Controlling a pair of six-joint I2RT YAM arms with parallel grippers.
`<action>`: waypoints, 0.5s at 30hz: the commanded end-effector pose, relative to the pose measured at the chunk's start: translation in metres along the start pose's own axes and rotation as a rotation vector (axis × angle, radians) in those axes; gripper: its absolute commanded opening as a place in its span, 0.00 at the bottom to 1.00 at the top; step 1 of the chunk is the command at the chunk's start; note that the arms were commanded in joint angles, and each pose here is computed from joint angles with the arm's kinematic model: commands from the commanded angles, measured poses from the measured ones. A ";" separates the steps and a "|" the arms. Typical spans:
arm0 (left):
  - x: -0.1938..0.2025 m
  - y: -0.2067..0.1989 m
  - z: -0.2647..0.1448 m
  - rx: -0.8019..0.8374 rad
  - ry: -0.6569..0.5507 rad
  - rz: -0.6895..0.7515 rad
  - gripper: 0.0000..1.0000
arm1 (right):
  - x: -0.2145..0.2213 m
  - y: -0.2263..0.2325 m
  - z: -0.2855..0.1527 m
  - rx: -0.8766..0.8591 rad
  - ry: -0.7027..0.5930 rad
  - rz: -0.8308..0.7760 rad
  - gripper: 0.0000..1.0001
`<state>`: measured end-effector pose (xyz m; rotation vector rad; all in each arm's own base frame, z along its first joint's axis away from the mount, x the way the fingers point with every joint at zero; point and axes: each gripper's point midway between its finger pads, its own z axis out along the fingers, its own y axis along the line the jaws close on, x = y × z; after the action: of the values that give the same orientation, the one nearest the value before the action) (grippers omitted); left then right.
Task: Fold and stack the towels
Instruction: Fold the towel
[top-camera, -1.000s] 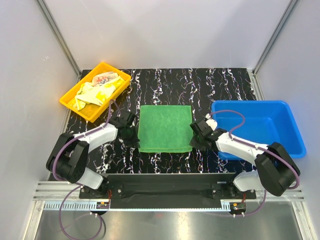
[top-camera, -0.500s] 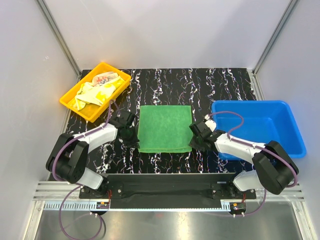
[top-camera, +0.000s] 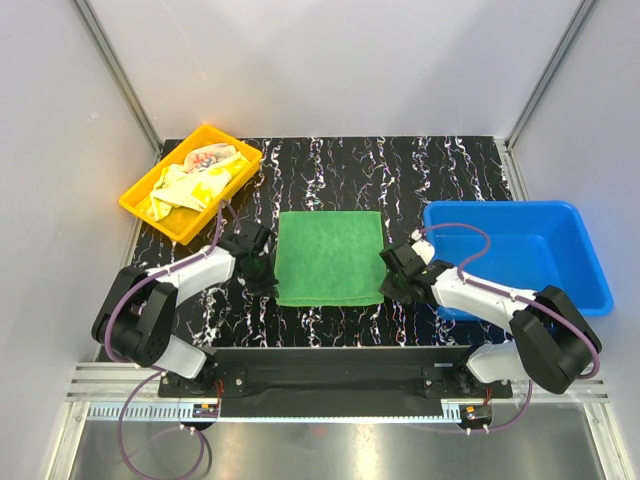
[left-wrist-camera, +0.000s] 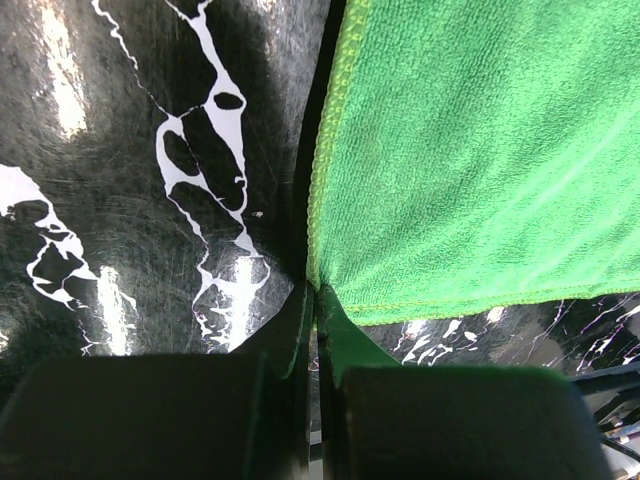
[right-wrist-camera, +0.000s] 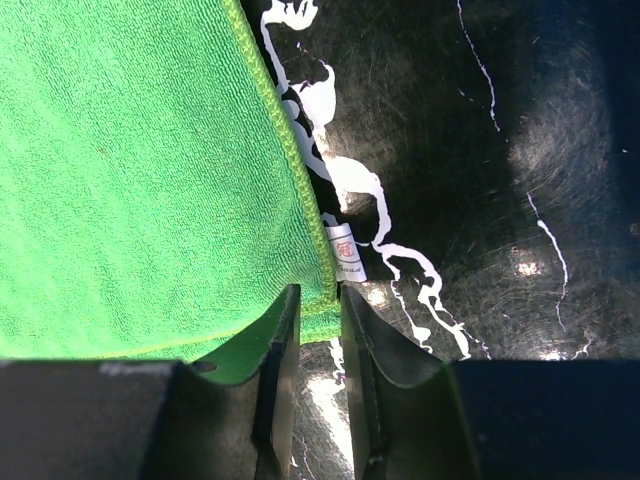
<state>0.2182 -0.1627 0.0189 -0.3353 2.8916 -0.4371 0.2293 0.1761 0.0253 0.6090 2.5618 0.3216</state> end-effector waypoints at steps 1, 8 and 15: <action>-0.019 -0.012 -0.013 0.028 -0.073 0.006 0.00 | 0.000 -0.020 0.004 0.091 -0.021 0.046 0.30; -0.018 -0.012 -0.012 0.031 -0.071 0.006 0.00 | -0.005 -0.016 0.008 0.087 -0.047 0.039 0.29; -0.020 -0.014 -0.013 0.036 -0.074 0.007 0.00 | 0.001 -0.020 0.016 0.104 -0.034 0.035 0.28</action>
<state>0.2198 -0.1634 0.0214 -0.3341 2.8866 -0.4407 0.2322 0.1763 0.0161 0.6060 2.5612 0.2871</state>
